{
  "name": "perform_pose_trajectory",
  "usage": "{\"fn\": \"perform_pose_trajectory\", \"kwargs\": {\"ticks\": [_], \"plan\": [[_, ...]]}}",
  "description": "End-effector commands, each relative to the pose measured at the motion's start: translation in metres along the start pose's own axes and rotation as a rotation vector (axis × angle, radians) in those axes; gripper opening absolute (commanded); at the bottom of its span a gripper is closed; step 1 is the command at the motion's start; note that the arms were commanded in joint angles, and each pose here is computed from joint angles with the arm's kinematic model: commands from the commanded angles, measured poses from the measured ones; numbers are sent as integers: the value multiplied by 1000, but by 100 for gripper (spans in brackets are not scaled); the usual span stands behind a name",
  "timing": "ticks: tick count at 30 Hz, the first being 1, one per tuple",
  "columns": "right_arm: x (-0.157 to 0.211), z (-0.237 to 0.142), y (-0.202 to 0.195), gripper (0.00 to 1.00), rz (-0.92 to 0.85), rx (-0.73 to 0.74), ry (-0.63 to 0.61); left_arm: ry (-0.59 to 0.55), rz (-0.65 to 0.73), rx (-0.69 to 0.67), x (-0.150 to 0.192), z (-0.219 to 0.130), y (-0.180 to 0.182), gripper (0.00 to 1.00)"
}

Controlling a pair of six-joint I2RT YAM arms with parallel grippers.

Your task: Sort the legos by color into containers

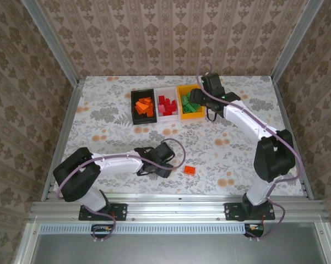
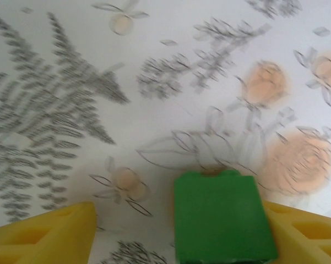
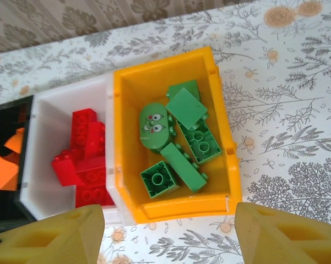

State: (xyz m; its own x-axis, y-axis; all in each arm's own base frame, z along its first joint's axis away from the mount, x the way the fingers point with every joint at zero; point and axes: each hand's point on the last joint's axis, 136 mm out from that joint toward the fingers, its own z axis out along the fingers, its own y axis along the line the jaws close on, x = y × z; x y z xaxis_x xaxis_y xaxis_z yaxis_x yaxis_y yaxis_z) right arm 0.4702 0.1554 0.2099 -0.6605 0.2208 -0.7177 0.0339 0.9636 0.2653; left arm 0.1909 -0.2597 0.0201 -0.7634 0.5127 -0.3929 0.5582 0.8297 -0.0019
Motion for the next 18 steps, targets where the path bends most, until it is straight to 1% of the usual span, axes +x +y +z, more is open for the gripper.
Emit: {"fn": "perform_pose_trajectory", "kwargs": {"ticks": [1, 3, 9, 11, 14, 18], "plan": [[-10, -23, 13, 65, 18, -61, -53, -37, -21, -54, -15, 0, 12, 72], [-8, -30, 16, 65, 17, -71, -57, -38, -45, -46, -16, -1, 13, 70], [-3, -43, 16, 65, 25, -86, -70, -44, -82, 20, -13, -5, 0, 63], [0, -45, 17, 65, 28, -92, -68, -49, -78, 20, -11, -7, -3, 61], [3, -46, 17, 65, 29, -95, -62, -53, -91, 15, -11, -7, -4, 50], [9, -49, 17, 65, 30, -99, -60, -48, -91, -6, -9, -9, -3, 47]]}}
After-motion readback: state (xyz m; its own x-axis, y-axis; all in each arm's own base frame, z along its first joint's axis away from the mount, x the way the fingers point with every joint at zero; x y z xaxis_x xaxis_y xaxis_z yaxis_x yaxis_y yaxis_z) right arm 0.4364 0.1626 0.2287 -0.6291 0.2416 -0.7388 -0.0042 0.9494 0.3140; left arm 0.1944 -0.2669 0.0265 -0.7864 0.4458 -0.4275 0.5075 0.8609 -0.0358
